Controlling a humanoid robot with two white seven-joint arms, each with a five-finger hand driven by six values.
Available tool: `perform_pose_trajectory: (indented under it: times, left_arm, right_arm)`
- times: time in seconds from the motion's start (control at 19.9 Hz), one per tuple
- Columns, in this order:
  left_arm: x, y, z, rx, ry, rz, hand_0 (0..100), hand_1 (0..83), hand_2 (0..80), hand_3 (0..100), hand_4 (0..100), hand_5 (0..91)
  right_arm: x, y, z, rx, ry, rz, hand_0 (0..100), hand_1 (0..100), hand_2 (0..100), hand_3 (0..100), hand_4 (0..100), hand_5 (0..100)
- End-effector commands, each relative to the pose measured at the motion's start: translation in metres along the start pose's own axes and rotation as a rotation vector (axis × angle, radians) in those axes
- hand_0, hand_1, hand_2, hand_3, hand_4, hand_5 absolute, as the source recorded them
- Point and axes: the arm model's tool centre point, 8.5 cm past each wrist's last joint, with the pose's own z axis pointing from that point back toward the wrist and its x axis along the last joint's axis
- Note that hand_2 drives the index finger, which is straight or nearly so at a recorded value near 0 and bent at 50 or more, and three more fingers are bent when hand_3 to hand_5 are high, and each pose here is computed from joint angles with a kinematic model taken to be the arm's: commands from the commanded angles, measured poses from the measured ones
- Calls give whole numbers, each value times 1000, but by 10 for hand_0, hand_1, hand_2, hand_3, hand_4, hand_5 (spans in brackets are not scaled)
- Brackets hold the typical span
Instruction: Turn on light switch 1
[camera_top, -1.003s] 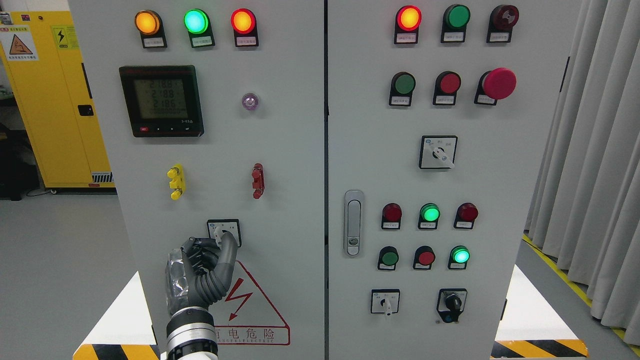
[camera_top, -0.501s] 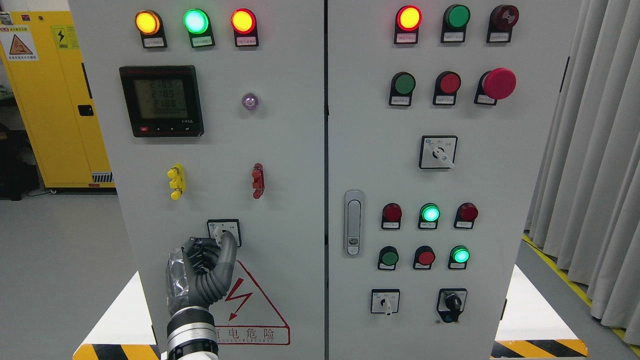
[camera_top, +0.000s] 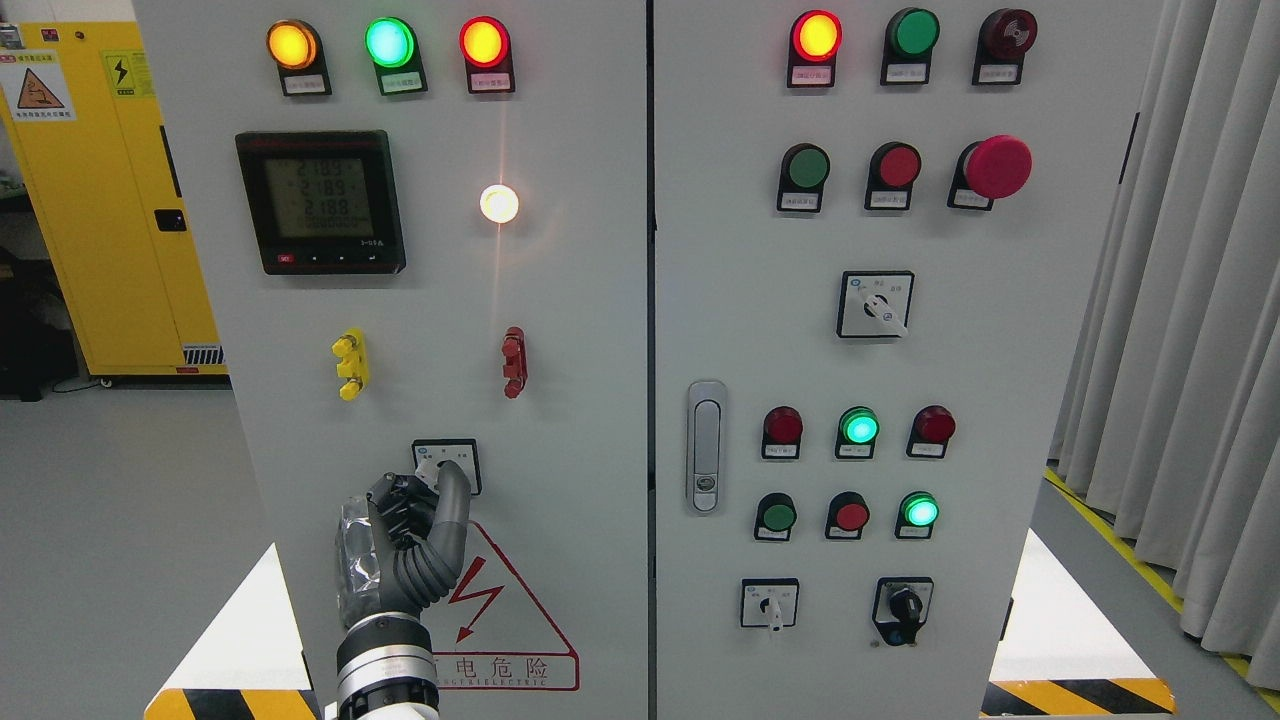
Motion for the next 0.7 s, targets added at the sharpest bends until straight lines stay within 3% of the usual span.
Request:
perform_pose_trajectory:
  times: [0.0, 0.2, 0.35, 0.65]
  left_arm:
    - [0, 1, 0, 7, 2, -1, 607, 508, 614, 917, 931, 899]
    - [-1, 1, 0, 6, 3, 0, 624, 492, 614, 916, 932, 899]
    - [-1, 1, 0, 6, 2, -1, 490, 471, 613, 916, 931, 899]
    - [0, 1, 0, 7, 1, -1, 392, 460, 613, 916, 930, 899]
  right_arm:
    - [-1, 0, 0, -2, 8, -28, 0, 500, 40, 0, 0, 0]
    - [-1, 0, 0, -3, 8, -28, 0, 500, 40, 0, 0, 0]
    - [-1, 0, 0, -3, 8, -28, 0, 500, 40, 0, 0, 0]
    - [-1, 0, 0, -2, 8, -28, 0, 500, 40, 0, 0, 0]
